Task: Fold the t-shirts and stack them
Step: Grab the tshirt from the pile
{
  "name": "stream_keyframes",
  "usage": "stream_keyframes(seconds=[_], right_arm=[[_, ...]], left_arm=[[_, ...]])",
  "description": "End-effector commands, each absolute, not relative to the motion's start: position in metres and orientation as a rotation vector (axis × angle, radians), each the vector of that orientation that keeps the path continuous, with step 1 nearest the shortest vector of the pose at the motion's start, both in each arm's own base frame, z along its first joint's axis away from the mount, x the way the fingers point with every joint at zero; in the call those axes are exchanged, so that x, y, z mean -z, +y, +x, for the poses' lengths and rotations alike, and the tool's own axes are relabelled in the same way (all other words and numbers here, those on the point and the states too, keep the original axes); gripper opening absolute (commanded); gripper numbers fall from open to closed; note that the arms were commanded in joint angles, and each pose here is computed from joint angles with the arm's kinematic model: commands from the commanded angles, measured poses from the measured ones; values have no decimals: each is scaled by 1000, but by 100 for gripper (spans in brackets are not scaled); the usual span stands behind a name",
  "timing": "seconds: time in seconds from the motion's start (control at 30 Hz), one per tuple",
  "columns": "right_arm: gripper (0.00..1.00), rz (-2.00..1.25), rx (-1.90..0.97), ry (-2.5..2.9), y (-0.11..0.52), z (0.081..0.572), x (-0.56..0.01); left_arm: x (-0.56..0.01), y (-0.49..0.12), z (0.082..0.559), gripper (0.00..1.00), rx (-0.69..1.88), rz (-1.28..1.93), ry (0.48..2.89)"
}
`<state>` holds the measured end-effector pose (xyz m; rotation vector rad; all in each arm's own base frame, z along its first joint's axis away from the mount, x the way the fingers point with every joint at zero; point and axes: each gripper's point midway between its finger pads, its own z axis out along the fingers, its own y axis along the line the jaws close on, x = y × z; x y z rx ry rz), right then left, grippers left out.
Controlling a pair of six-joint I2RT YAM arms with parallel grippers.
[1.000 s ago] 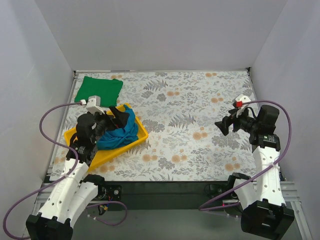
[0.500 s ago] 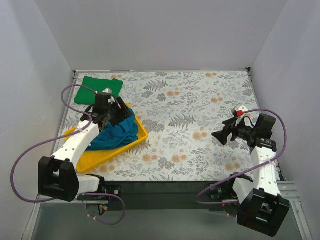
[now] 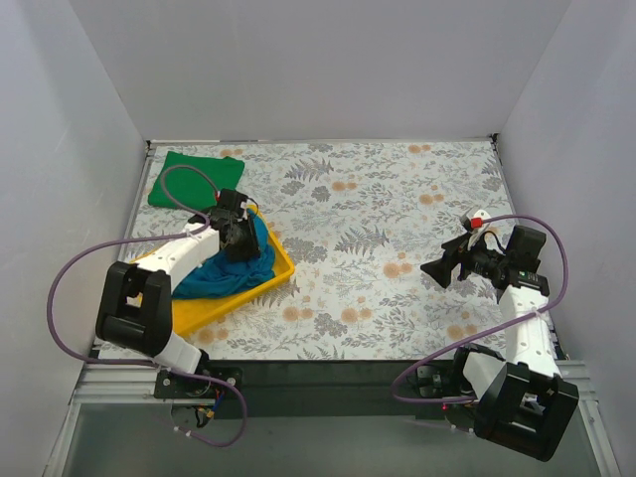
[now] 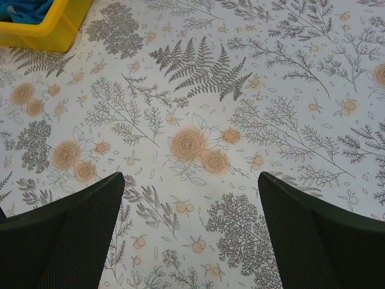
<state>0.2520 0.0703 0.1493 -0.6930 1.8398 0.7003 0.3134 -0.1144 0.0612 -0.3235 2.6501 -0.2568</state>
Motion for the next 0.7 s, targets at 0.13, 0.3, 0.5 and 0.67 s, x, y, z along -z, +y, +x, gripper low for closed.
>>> stream_keyframes(seconds=[0.13, 0.3, 0.5, 0.67], right_arm=[[98, -717, -662, 1799, 67, 262, -162], [98, -716, -661, 1800, 67, 261, -162], [98, -719, -648, 1796, 66, 262, -163], [98, -719, -631, 1797, 64, 262, -163]], left_arm=[[-117, -112, 338, 0, 132, -195, 2461], [-235, -132, 346, 0, 354, -96, 2139], [-404, -187, 318, 0, 806, 156, 1659], [-518, -222, 311, 0, 1056, 255, 1445]])
